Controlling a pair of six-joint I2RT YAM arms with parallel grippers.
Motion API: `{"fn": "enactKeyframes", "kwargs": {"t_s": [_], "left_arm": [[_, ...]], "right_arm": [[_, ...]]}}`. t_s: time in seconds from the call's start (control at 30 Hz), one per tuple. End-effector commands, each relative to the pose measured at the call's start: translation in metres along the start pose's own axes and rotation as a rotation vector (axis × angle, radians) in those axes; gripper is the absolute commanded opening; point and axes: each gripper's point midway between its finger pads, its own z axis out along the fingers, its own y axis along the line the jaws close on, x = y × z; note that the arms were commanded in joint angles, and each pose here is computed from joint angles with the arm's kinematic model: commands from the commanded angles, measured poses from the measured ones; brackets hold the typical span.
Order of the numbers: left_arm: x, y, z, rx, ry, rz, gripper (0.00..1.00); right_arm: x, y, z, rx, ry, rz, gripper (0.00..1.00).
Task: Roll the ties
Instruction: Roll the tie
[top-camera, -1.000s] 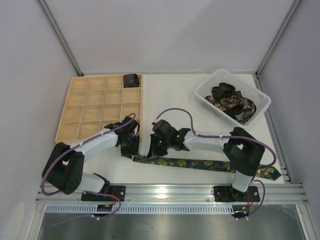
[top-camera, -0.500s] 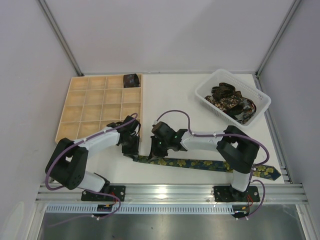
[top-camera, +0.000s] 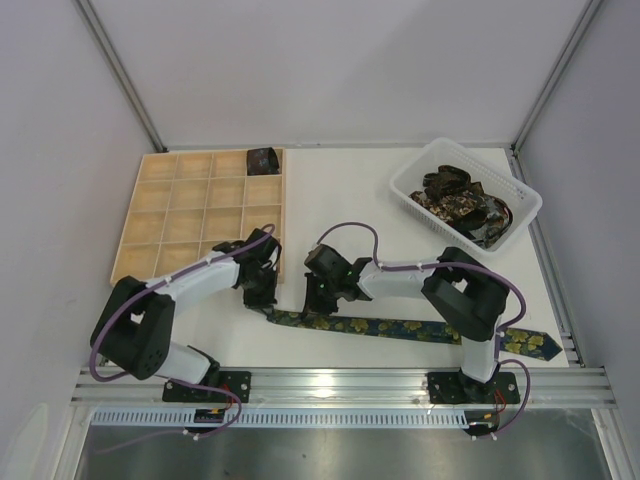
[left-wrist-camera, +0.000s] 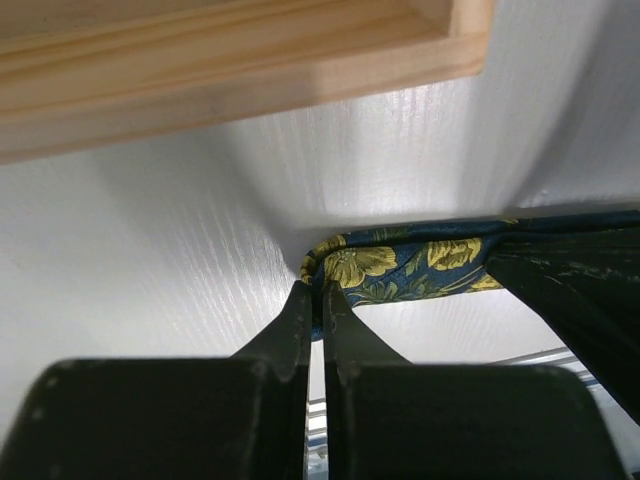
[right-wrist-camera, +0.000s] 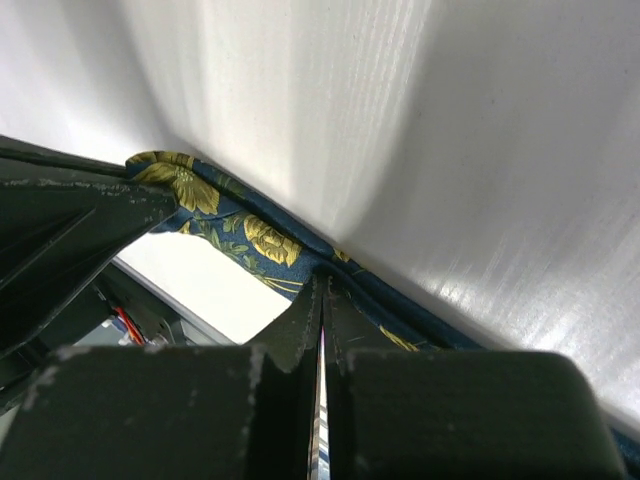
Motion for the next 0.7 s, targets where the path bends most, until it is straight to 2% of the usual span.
{"fn": "enactKeyframes", "kwargs": {"t_s": [0.0, 0.23, 0.43, 0.67], "left_arm": [[-0.01, -0.012, -0.02, 0.051, -0.039, -0.024, 0.01], [-0.005, -0.049, -0.051, 0.233, -0.065, -0.055, 0.0], [0.001, -0.089, -0.056, 0.359, -0.06, -0.079, 0.0], [0.006, -0.115, -0.043, 0.359, -0.033, -0.091, 0.0]], "right_arm": [[0.0, -0.006, 0.011, 0.011, 0.004, 0.016, 0.0], [0.008, -0.01, 0.012, 0.007, 0.035, 0.033, 0.0], [0.011, -0.006, 0.007, -0.032, 0.049, 0.058, 0.0], [0.014, 0.0, -0.002, -0.091, 0.066, 0.088, 0.0]]}}
